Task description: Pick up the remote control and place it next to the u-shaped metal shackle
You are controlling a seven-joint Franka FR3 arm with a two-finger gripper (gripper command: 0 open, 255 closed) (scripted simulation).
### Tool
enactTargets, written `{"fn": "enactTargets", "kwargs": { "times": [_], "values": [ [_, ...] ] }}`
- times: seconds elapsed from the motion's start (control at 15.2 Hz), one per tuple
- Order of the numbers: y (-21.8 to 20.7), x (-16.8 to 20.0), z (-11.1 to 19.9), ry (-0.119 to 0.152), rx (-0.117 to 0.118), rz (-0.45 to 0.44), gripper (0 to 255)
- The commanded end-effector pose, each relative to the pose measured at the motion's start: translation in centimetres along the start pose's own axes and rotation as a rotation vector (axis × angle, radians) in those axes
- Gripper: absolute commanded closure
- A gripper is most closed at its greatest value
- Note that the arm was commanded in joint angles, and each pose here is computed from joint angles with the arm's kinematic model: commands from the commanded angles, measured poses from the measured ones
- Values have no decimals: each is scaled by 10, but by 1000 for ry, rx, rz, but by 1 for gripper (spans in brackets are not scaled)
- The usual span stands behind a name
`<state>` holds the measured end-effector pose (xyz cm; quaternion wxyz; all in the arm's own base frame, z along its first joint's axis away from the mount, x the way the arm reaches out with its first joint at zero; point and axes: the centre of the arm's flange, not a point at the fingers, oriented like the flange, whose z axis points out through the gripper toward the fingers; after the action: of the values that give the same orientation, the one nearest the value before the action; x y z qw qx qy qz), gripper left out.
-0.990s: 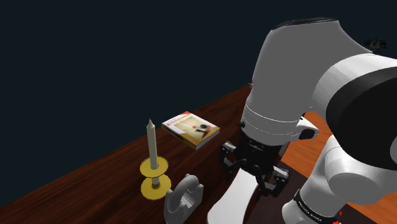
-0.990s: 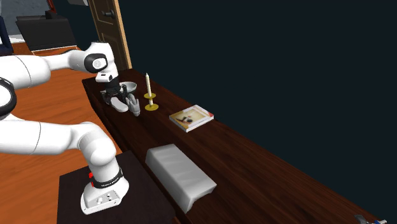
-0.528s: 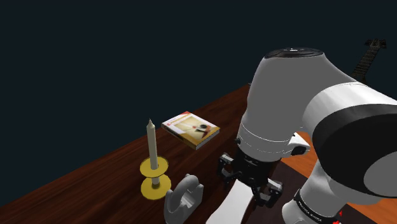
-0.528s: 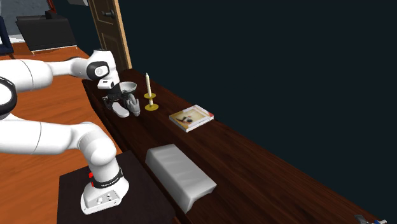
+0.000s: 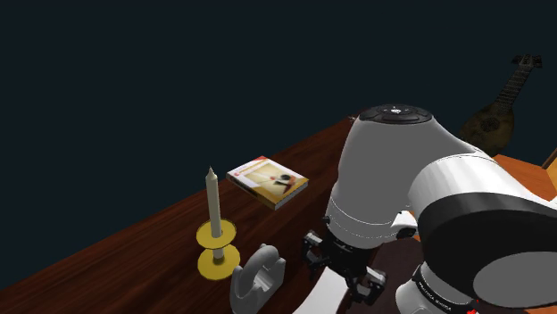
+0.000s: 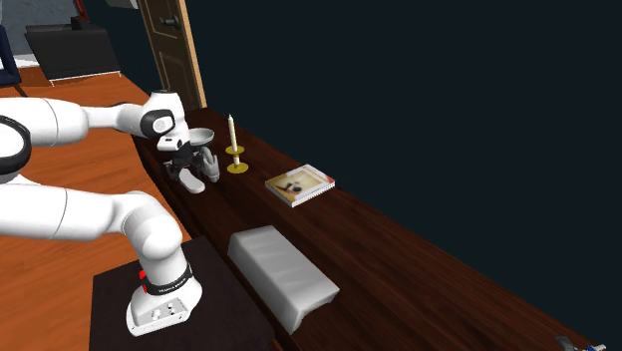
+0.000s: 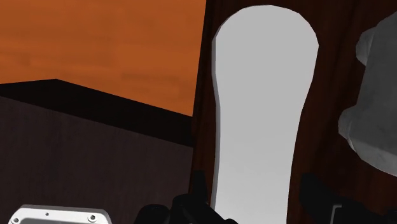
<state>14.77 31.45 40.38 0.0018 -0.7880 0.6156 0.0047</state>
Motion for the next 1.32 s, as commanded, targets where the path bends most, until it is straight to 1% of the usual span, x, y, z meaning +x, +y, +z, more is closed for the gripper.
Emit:
{"fn": "enactTargets", "kwargs": {
  "times": [0.0, 0.46, 0.99, 1.06, 1.25],
  "values": [
    [0, 1, 11, 0, 1, 0, 255],
    [-1, 1, 48, 0, 1, 0, 255],
    [-1, 1, 48, 0, 1, 0, 255],
    [-1, 1, 48, 0, 1, 0, 0],
    [-1, 1, 48, 0, 1, 0, 0]
  ]
}}
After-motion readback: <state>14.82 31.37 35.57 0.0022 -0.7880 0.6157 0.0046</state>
